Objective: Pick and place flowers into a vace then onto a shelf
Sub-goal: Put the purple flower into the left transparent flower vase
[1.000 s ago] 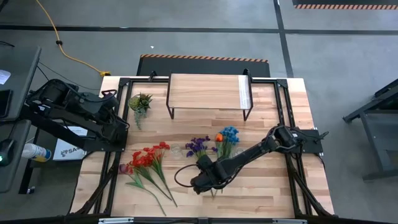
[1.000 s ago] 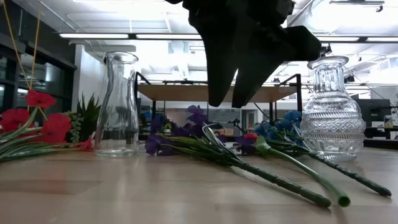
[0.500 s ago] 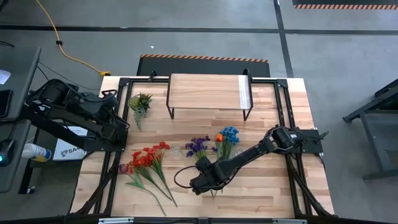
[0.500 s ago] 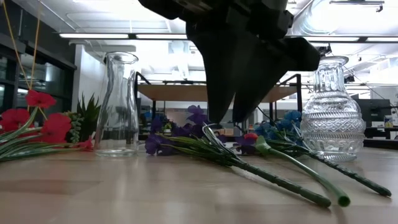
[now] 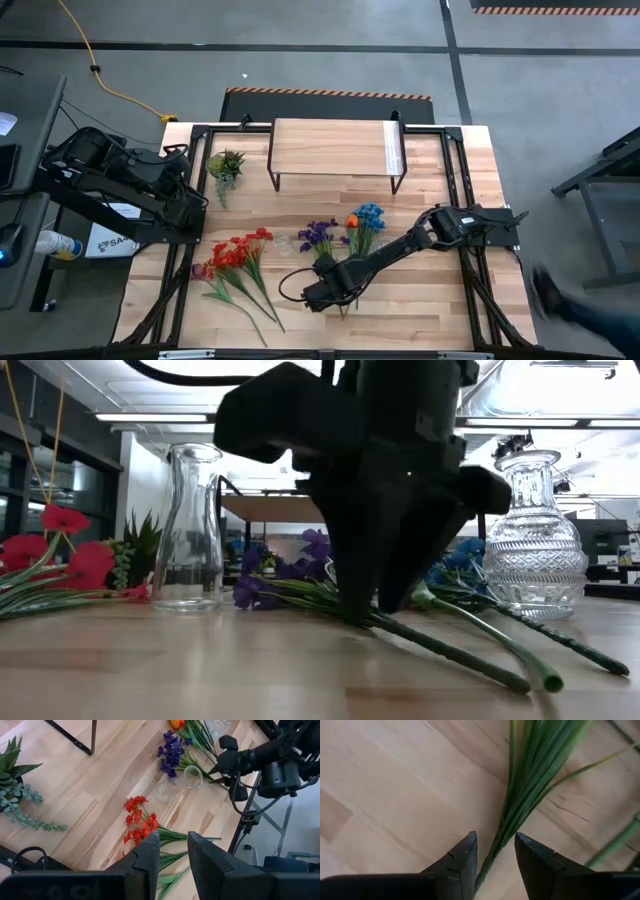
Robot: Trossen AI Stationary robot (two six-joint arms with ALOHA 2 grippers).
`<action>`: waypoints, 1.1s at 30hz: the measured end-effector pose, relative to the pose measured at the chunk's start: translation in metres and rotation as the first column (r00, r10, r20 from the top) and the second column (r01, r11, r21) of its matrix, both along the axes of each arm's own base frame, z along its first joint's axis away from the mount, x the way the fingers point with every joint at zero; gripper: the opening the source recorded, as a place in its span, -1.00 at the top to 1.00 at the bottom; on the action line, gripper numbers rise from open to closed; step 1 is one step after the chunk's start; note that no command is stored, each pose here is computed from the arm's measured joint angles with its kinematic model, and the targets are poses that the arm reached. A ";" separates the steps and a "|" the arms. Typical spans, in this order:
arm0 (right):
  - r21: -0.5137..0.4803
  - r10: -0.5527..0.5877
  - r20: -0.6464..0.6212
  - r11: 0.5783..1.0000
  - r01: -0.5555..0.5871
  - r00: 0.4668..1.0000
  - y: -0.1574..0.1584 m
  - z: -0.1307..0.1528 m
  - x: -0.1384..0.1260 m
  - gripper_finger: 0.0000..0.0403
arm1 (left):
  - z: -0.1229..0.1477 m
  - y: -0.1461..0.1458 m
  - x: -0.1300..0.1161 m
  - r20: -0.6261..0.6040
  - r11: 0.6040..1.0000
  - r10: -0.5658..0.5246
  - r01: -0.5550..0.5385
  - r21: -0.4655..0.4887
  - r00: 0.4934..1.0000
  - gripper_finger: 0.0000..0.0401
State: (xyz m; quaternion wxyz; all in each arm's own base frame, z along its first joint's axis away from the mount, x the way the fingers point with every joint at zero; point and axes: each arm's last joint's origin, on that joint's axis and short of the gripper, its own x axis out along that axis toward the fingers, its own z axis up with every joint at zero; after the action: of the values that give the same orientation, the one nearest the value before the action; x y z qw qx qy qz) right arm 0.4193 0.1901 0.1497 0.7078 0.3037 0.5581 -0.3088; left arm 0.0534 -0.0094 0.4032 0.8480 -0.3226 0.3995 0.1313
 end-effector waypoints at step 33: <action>0.005 -0.007 -0.028 1.000 0.007 1.000 -0.012 -0.021 0.011 0.46 | 0.000 0.000 0.000 0.000 1.000 0.000 0.000 0.000 1.000 0.32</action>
State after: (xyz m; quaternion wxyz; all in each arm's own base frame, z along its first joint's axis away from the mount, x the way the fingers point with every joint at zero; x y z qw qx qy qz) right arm 0.4301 0.1778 0.1291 0.6981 0.3033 0.5676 -0.3139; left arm 0.0533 -0.0093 0.4032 0.8480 -0.3227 0.3994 0.1312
